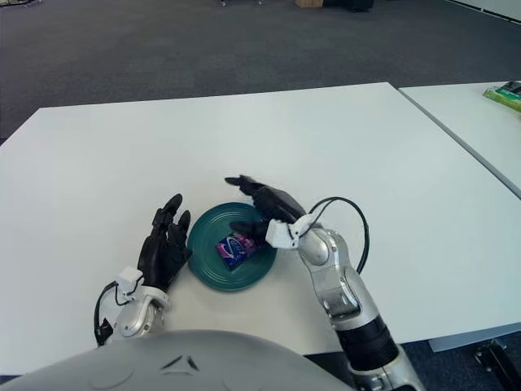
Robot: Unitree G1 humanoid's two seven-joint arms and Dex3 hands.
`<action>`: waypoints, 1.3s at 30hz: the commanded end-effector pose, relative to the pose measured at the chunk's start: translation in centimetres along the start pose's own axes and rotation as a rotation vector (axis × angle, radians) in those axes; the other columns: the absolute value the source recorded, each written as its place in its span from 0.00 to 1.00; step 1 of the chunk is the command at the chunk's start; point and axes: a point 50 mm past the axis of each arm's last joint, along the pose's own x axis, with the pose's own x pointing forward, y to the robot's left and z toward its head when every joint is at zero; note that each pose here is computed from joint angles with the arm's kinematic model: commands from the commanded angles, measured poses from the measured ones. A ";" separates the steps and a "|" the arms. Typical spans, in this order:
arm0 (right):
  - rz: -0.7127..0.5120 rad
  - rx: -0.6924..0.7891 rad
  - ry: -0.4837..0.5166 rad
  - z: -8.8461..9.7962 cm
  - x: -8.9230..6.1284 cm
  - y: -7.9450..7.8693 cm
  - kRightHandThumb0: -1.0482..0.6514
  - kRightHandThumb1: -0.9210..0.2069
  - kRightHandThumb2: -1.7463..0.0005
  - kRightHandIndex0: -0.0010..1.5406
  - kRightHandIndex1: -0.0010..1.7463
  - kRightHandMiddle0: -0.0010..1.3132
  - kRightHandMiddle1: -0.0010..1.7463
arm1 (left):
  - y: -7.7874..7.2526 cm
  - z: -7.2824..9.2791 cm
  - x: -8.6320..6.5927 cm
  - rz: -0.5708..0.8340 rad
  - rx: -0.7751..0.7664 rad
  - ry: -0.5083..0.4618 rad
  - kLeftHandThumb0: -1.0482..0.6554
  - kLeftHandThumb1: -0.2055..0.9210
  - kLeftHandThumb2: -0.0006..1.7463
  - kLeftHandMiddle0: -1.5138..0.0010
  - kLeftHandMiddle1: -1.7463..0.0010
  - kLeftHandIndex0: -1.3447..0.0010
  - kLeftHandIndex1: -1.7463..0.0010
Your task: Put the gum into the plate.
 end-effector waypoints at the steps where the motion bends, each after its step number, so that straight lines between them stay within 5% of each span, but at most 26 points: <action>1: -0.114 0.248 0.119 -2.6 -1.2 -1.3 0.15 0.00 0.57 0.34 0.03 0.04 0.42 | -0.3 -0.2 -0.3 0.037 -0.019 0.015 0.06 1.00 0.55 0.84 0.99 1.00 0.68; 6: -0.270 0.605 0.209 -4.2 -2.7 -2.1 0.20 0.00 0.58 0.43 0.07 0.05 0.44 | -0.3 -0.1 -0.6 0.053 -0.037 0.021 0.05 1.00 0.56 0.83 0.99 1.00 0.65; 14: -0.413 0.829 0.276 -4.6 -4.5 -1.4 0.15 0.00 0.54 0.37 0.03 0.02 0.40 | -0.1 0.1 -1.0 0.059 -0.045 0.034 0.05 1.00 0.56 0.82 0.99 1.00 0.65; 28: -0.464 0.806 0.271 -5.5 -5.7 0.9 0.07 0.00 0.51 0.11 0.00 0.00 0.25 | 0.3 0.5 -1.5 0.049 -0.039 0.041 0.04 1.00 0.56 0.85 1.00 1.00 0.67; 39: -0.420 0.803 0.288 -6.2 -6.2 2.7 0.08 0.00 0.53 0.12 0.01 0.00 0.23 | 0.7 0.6 -1.7 0.046 -0.022 0.054 0.02 1.00 0.57 0.85 1.00 1.00 0.67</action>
